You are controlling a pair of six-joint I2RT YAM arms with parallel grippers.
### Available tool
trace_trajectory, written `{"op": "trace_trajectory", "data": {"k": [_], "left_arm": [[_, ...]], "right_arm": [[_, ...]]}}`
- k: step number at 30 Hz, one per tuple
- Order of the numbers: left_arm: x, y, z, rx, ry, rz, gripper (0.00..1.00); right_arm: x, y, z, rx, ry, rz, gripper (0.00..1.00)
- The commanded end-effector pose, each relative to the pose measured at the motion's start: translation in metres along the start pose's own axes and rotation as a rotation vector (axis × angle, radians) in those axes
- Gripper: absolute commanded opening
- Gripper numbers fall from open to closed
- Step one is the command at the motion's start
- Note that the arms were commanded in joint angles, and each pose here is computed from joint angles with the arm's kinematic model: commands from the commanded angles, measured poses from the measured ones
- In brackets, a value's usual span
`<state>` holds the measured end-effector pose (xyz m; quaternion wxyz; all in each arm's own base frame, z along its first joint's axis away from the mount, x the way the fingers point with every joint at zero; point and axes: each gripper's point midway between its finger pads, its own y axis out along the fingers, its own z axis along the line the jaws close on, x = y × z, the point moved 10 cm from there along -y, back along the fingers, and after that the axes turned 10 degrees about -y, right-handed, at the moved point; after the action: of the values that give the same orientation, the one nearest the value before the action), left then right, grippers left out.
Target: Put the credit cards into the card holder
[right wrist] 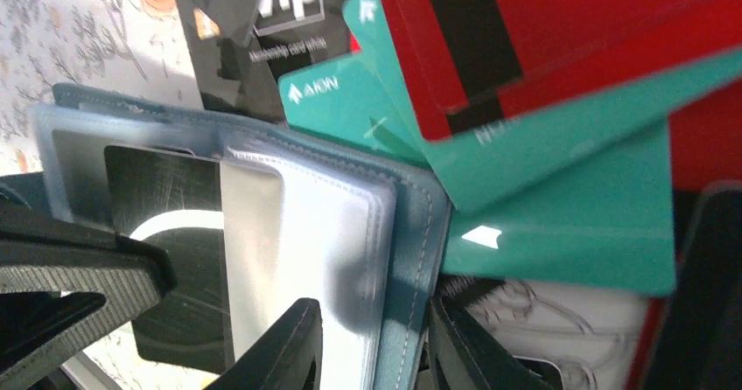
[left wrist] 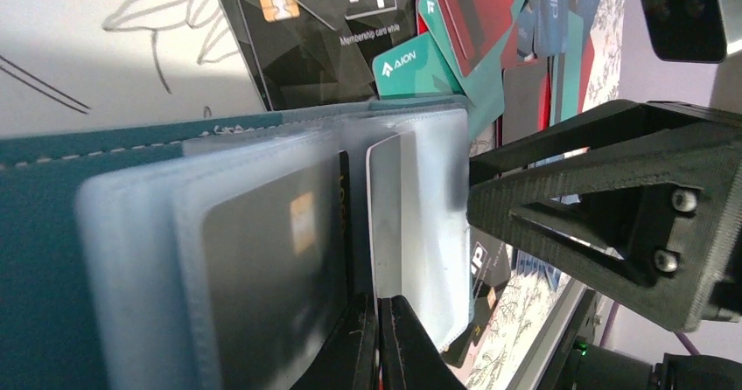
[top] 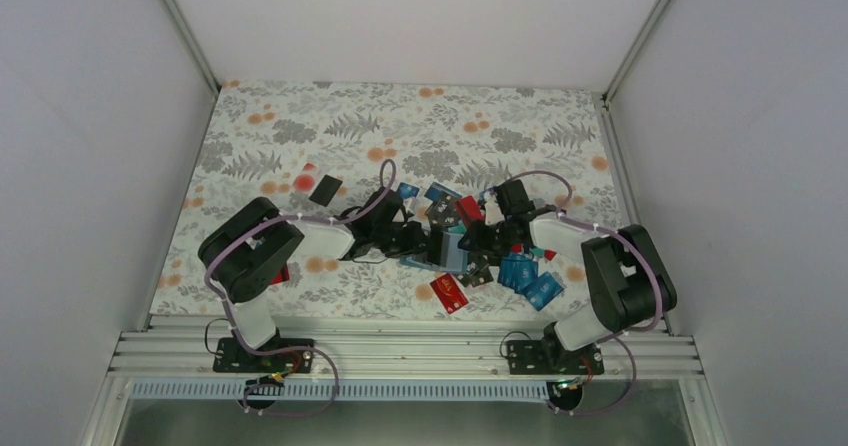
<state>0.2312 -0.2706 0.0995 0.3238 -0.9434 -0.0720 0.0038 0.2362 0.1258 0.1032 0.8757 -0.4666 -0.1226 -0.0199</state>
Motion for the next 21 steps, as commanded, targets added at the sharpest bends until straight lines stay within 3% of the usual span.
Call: {"op": "trace_trajectory", "data": {"k": [1,9,17,21], "left_arm": [[-0.005,0.011,0.003,0.04,0.019,-0.006,0.02],[-0.006,0.013,0.005,0.077,0.026,-0.02,0.02],[-0.008,0.017,0.004,0.084,0.034,-0.018,0.02],[-0.009,0.017,0.002,0.08,0.039,-0.016,0.02]], "right_arm": [[-0.008,-0.015,0.003,-0.062,-0.012,0.028,0.34],[-0.023,-0.032,0.008,-0.091,0.005,-0.005,0.29],[-0.029,-0.026,0.006,-0.208,0.037,0.012,0.07],[-0.03,-0.016,0.003,-0.277,0.04,0.037,0.04]]}}
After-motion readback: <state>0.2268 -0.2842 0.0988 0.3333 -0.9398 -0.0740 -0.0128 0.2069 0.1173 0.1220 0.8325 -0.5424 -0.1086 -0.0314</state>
